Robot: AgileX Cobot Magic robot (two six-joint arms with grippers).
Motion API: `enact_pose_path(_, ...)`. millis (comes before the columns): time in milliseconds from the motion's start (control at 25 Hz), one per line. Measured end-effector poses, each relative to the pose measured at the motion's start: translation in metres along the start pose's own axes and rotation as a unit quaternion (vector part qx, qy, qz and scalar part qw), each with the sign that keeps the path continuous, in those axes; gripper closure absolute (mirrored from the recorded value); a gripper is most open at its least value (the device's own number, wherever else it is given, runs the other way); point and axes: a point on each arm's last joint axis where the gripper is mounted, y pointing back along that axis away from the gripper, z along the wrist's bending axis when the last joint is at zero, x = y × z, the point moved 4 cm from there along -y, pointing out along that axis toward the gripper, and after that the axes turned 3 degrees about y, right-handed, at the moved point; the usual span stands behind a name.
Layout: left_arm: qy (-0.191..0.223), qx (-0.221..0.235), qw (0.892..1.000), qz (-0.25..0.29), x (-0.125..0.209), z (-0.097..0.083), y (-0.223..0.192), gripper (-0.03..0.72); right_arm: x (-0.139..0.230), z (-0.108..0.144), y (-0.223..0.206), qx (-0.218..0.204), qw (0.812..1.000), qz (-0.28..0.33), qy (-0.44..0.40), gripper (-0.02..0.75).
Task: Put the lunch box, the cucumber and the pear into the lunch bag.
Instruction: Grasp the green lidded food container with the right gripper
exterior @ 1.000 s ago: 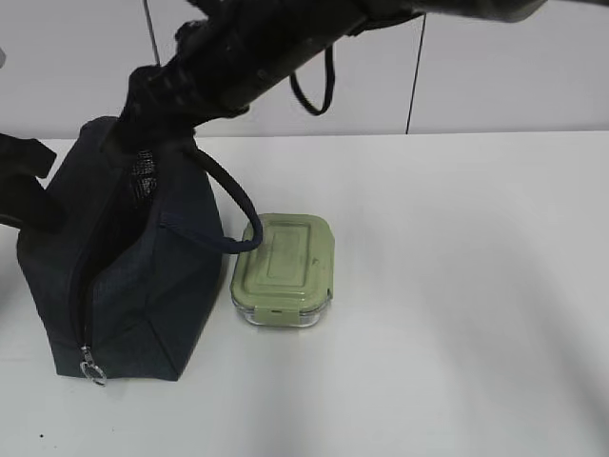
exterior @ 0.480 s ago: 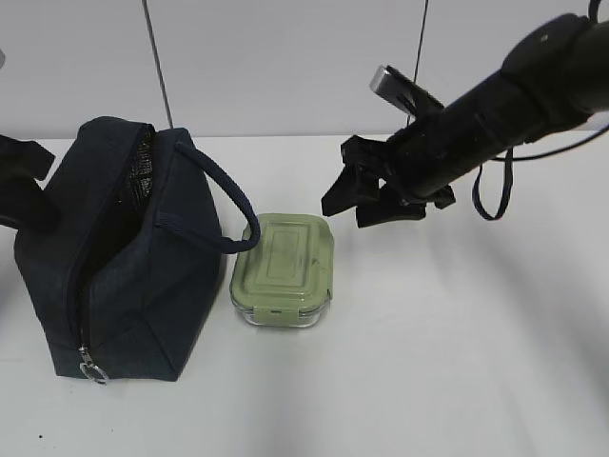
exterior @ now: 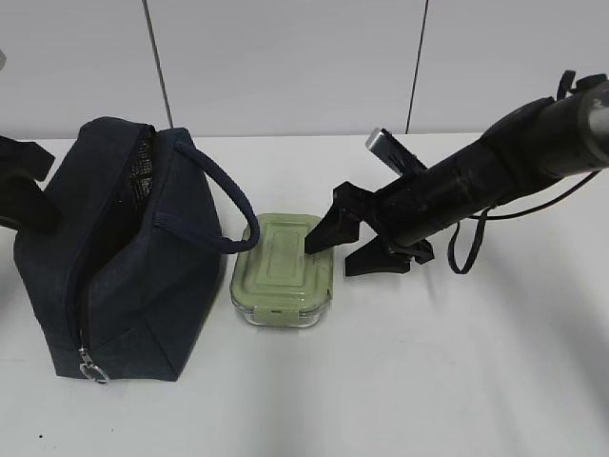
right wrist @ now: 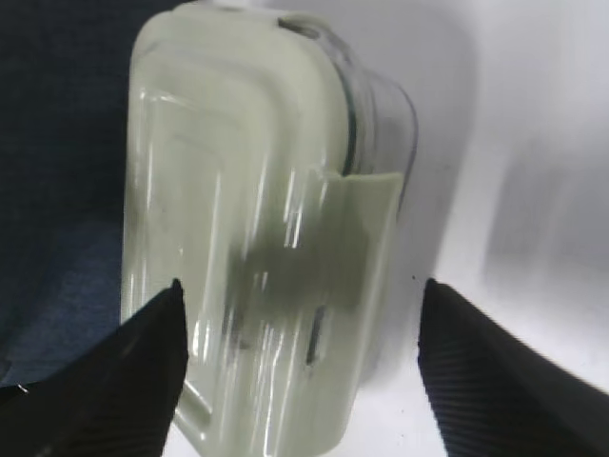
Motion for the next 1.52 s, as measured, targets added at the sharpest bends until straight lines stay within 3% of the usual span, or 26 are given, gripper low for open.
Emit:
enact_pose_path(560,0.0,0.0,1.0,0.001,0.0,0.0,0.0,0.676,0.004,-0.014,-0.027,-0.06,0.998,-0.003,-0.021,0.154)
enact_pose_path(640,0.0,0.0,1.0,0.001,0.0,0.0,0.0,0.676,0.005,-0.014,-0.028,-0.064,0.998,-0.002,-0.024,0.173)
enact_pose_path(880,0.0,0.0,1.0,0.001,0.0,0.0,0.0,0.676,0.004,-0.012,-0.027,-0.074,0.997,-0.003,-0.029,0.342)
enact_pose_path(1280,0.0,0.0,1.0,0.001,0.0,0.0,0.0,0.676,-0.004,-0.013,-0.008,-0.066,0.998,-0.014,-0.009,0.358)
enact_pose_path(1400,0.0,0.0,1.0,0.001,0.0,0.0,0.0,0.676,-0.021,0.0,0.022,-0.063,0.997,-0.049,0.02,0.36)
enact_pose_path(1520,0.0,0.0,1.0,0.001,0.0,0.0,0.0,0.676,-0.044,0.032,0.051,-0.076,0.991,-0.09,0.069,0.36)
